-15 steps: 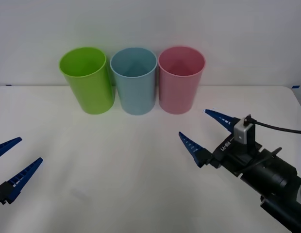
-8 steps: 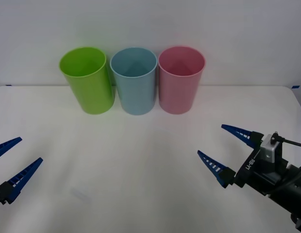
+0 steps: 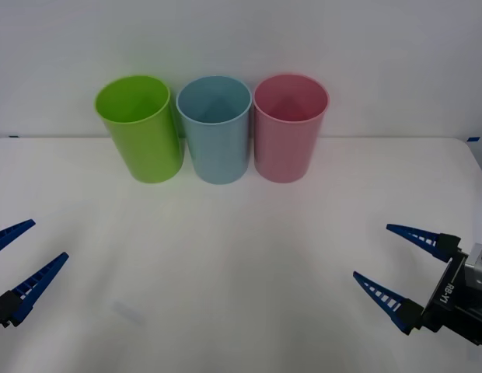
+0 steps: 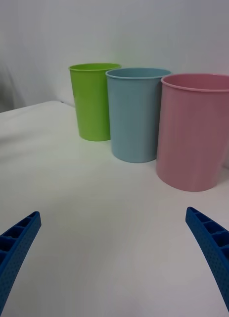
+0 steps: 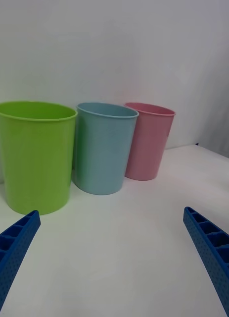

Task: Grasp the object on the table and drop it into the matching bin: aluminum can to the light blue bin, PET bottle to the pink bin.

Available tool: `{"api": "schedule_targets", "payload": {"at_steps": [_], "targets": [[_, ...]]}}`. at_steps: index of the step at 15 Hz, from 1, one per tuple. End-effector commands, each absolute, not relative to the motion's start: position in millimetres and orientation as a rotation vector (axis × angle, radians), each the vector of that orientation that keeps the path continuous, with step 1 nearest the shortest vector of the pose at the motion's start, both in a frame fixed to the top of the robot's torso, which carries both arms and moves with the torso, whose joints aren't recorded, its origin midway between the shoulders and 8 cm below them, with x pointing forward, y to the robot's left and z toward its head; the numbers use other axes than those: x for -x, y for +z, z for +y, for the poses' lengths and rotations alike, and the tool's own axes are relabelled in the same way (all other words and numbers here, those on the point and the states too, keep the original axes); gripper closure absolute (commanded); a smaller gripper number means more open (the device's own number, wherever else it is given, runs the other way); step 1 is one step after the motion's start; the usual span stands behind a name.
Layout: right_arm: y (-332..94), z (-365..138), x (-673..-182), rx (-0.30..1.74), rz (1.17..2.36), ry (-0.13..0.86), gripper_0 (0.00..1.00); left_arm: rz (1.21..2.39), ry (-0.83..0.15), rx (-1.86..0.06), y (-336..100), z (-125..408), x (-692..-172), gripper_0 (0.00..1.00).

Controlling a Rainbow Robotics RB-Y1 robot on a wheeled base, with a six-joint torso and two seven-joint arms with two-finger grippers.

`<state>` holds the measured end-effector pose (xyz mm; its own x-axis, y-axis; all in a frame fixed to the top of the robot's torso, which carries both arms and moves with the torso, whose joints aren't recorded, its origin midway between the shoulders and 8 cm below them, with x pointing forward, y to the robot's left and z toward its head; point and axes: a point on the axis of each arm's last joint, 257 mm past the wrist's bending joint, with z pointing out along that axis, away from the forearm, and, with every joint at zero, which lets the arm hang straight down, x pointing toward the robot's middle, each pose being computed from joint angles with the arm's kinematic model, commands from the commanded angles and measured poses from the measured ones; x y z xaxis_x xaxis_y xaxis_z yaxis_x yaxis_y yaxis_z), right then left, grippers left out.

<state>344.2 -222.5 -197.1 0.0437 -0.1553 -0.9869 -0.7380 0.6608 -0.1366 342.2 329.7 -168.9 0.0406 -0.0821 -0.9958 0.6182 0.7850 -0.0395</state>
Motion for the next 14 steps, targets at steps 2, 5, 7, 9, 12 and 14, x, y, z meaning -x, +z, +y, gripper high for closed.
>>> {"api": "schedule_targets", "payload": {"at_steps": [2, 5, 7, 9, 12, 14], "targets": [[-210.1, -242.8, -333.8, 0.818, 1.506, 0.533, 0.0, 1.441, -0.567, -0.465, -168.9, 329.7, -342.3, 0.0], [-219.6, -253.6, -329.1, 0.825, 1.52, 0.533, 0.0, 1.441, -0.567, -0.465, -168.9, 329.7, -342.3, 0.0], [-226.2, -257.3, -325.2, 0.812, 1.529, 0.546, 0.0, 1.441, -0.567, -0.465, -168.9, 329.7, -342.3, 0.0], [-233.2, -262.8, -321.8, 0.802, 1.545, 0.548, 0.0, 1.441, -0.567, -0.465, -168.9, 329.7, -342.3, 0.0], [-236.6, -262.6, -319.1, 0.797, 1.549, 0.556, 0.0, 1.441, -0.567, -0.465, -168.9, 329.7, -342.3, 0.0], [-237.1, -261.7, -318.8, 0.8, 1.549, 0.559, 0.0, 1.441, -0.567, -0.465, -168.9, 329.7, -342.3, 0.0]]}}
